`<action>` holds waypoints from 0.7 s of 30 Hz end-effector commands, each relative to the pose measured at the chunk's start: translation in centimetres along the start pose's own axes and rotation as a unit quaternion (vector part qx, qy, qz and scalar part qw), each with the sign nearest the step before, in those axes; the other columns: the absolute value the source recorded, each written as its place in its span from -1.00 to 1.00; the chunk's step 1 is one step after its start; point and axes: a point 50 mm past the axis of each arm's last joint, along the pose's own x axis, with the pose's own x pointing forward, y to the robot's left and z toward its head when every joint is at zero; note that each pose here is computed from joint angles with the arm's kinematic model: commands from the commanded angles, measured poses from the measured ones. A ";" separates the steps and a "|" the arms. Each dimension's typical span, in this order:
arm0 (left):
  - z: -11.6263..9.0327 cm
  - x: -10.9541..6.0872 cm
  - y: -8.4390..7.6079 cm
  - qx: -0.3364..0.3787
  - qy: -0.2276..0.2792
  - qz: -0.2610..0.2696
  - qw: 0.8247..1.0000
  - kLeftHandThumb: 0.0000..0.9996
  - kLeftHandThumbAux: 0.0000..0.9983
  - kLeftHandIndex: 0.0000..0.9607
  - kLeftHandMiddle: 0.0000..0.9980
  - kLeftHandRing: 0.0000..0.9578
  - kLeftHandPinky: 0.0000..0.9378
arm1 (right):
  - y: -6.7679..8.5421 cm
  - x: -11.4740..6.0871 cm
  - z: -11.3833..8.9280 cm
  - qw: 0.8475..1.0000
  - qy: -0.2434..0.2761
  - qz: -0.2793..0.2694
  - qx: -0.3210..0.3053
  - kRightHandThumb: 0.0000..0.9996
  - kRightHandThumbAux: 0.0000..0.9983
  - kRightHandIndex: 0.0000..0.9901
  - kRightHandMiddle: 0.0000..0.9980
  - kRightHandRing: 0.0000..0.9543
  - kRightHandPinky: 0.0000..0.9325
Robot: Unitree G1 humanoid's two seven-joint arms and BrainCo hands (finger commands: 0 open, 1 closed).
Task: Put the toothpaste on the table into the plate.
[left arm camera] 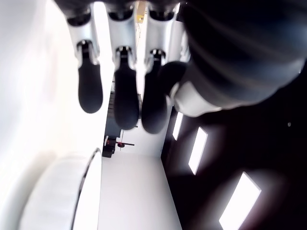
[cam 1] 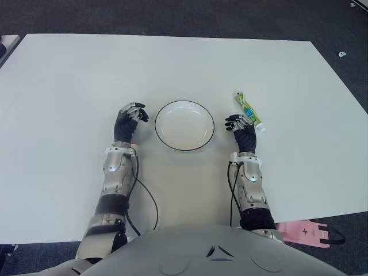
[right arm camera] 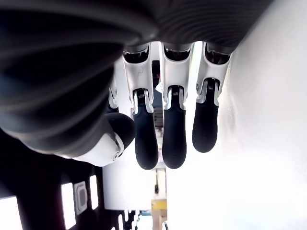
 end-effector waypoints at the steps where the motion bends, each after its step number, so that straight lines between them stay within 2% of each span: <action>1: -6.2 -5.5 1.9 -0.028 0.177 0.055 0.982 0.42 0.43 -0.09 0.21 0.19 0.15 | -1.0 -3.2 -5.2 0.988 0.152 -0.015 -0.011 0.40 0.46 -0.15 -0.04 0.01 0.05; 21: -6.2 -5.4 1.5 -0.014 0.177 0.056 0.982 0.42 0.43 -0.09 0.22 0.20 0.14 | -1.2 -3.0 -5.0 0.989 0.146 -0.022 -0.006 0.41 0.46 -0.15 -0.03 0.02 0.07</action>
